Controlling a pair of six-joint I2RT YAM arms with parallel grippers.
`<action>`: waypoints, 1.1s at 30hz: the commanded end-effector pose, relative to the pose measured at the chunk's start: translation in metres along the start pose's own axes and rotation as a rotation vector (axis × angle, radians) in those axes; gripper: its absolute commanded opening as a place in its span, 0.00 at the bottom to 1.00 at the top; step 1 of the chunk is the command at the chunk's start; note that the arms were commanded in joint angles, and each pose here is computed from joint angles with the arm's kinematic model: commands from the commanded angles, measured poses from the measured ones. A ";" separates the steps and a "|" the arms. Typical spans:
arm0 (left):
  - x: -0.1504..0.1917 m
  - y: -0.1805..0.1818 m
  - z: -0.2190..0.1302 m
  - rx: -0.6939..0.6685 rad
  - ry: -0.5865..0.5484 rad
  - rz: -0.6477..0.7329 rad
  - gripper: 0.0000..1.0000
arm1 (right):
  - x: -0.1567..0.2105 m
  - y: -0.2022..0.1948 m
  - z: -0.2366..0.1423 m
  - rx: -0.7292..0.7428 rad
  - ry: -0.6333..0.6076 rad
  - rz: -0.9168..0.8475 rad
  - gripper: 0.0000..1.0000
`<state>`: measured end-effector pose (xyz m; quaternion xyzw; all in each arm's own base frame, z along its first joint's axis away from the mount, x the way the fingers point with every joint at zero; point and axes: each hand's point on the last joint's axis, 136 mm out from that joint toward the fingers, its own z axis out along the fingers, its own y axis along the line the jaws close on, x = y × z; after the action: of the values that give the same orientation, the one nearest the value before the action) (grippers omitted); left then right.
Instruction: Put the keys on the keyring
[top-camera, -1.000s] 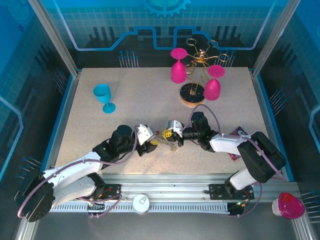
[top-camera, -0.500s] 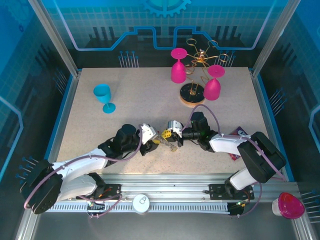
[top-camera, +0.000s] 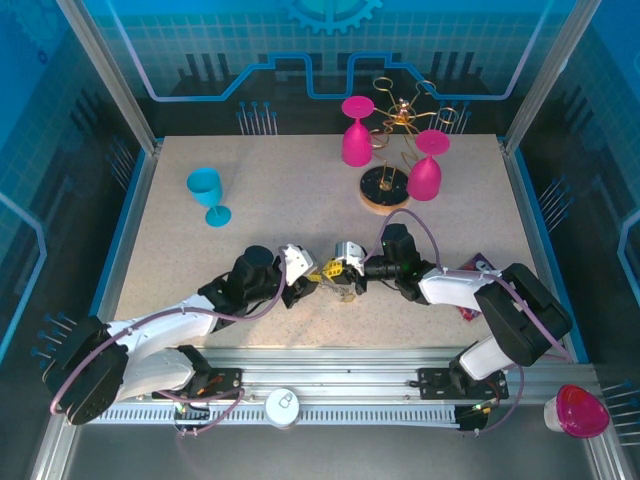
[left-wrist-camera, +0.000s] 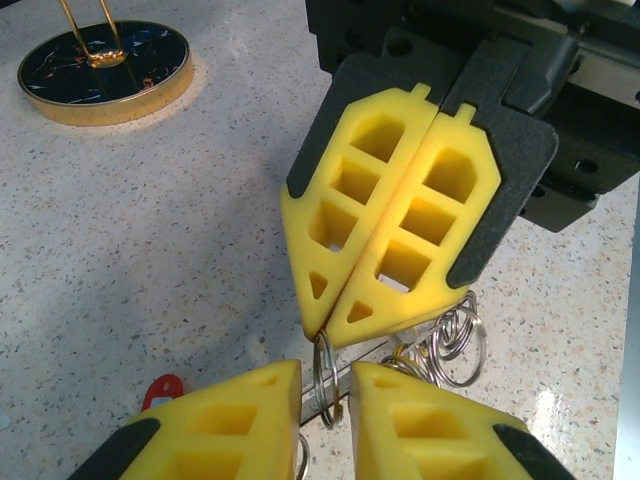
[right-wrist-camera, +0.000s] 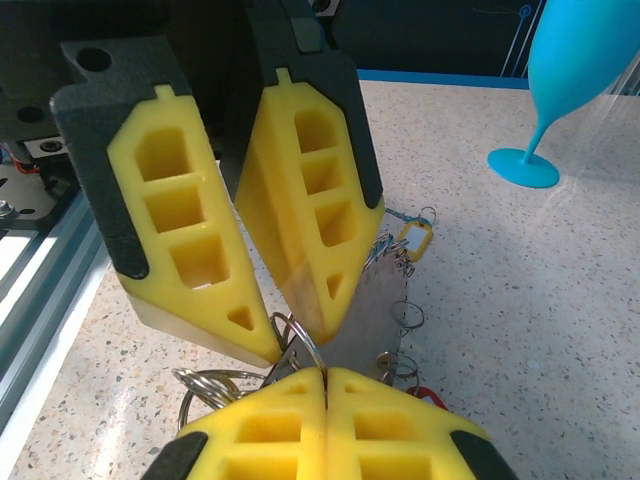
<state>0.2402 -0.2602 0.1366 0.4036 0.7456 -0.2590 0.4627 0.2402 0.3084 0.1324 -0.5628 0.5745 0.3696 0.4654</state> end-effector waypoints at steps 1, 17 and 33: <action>-0.019 0.005 0.000 -0.012 -0.043 0.034 0.17 | -0.020 0.003 0.001 -0.025 -0.039 -0.041 0.00; -0.019 0.002 -0.006 -0.011 -0.034 0.267 0.00 | -0.011 -0.003 -0.009 0.034 0.027 -0.072 0.22; -0.018 -0.012 -0.006 0.079 -0.086 0.485 0.00 | -0.009 0.012 -0.001 -0.039 0.105 -0.189 0.20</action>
<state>0.2324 -0.2625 0.1427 0.5664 0.6277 -0.1750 0.5045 0.2296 0.3047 0.1378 -0.6275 0.5486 0.3092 0.4578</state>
